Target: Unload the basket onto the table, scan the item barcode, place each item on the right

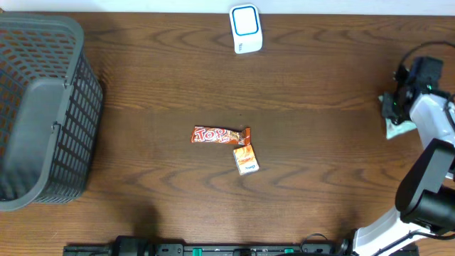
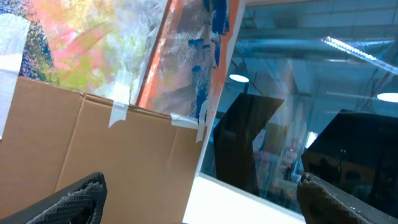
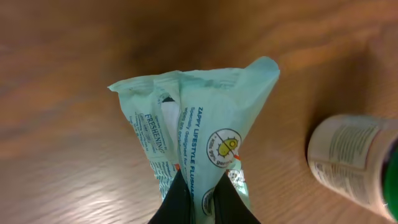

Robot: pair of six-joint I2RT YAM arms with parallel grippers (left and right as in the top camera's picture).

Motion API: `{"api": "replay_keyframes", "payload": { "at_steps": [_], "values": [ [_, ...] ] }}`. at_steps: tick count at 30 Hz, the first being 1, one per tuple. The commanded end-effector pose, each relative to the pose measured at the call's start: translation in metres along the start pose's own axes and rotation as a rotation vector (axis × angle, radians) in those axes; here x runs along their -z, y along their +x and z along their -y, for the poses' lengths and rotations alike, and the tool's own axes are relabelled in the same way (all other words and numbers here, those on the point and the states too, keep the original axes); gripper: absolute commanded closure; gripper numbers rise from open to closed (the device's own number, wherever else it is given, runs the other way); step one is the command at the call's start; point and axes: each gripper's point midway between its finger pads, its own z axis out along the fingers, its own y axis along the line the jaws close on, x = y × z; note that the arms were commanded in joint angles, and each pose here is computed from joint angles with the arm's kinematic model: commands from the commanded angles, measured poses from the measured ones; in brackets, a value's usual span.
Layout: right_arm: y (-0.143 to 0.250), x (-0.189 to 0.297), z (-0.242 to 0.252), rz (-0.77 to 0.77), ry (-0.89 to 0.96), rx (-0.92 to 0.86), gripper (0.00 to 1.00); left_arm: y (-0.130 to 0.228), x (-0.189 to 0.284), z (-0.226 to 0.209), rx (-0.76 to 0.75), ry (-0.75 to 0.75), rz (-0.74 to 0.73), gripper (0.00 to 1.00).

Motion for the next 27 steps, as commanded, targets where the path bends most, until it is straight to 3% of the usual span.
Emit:
{"api": "replay_keyframes", "payload": {
  "at_steps": [1, 4, 5, 6, 8, 11, 13, 18, 25, 26, 27],
  "values": [
    [0.011, -0.009, 0.014, 0.008, 0.008, -0.067, 0.99, -0.002, 0.002, -0.003, 0.008, -0.013, 0.007, 0.02],
    [0.01, -0.01, 0.033, 0.028, 0.03, -0.147, 0.99, -0.002, 0.002, -0.003, 0.008, -0.013, 0.007, 0.02],
    [0.004, -0.007, 0.04, 0.045, 0.037, -0.178, 0.92, -0.002, 0.002, -0.003, 0.008, -0.013, 0.007, 0.02],
    [-0.001, -0.004, 0.043, 0.053, 0.04, -0.181, 0.7, -0.002, 0.002, -0.003, 0.008, -0.013, 0.007, 0.02],
    [-0.013, 0.005, 0.046, 0.067, 0.039, -0.182, 0.35, -0.002, 0.002, -0.003, 0.008, -0.013, 0.007, 0.02],
    [-0.036, 0.024, 0.039, 0.098, -0.012, -0.172, 0.18, -0.002, 0.002, -0.003, 0.008, -0.013, 0.007, 0.02],
    [-0.052, 0.039, 0.03, 0.12, -0.07, -0.159, 0.01, -0.002, 0.002, -0.003, 0.008, -0.013, 0.007, 0.02],
    [-0.075, 0.079, -0.025, 0.135, -0.323, -0.121, 0.01, -0.002, 0.002, -0.003, 0.008, -0.013, 0.007, 0.02],
    [-0.055, 0.12, -0.12, -0.029, -0.704, -0.217, 0.01, -0.002, 0.002, -0.003, 0.008, -0.013, 0.007, 0.02],
    [-0.051, 0.125, -0.131, -0.054, -0.736, -0.219, 0.17, -0.002, 0.002, -0.003, 0.008, -0.013, 0.007, 0.02],
    [-0.047, 0.128, -0.141, -0.08, -0.759, -0.223, 0.41, -0.002, 0.002, -0.003, 0.008, -0.013, 0.007, 0.02]
  ]
}}
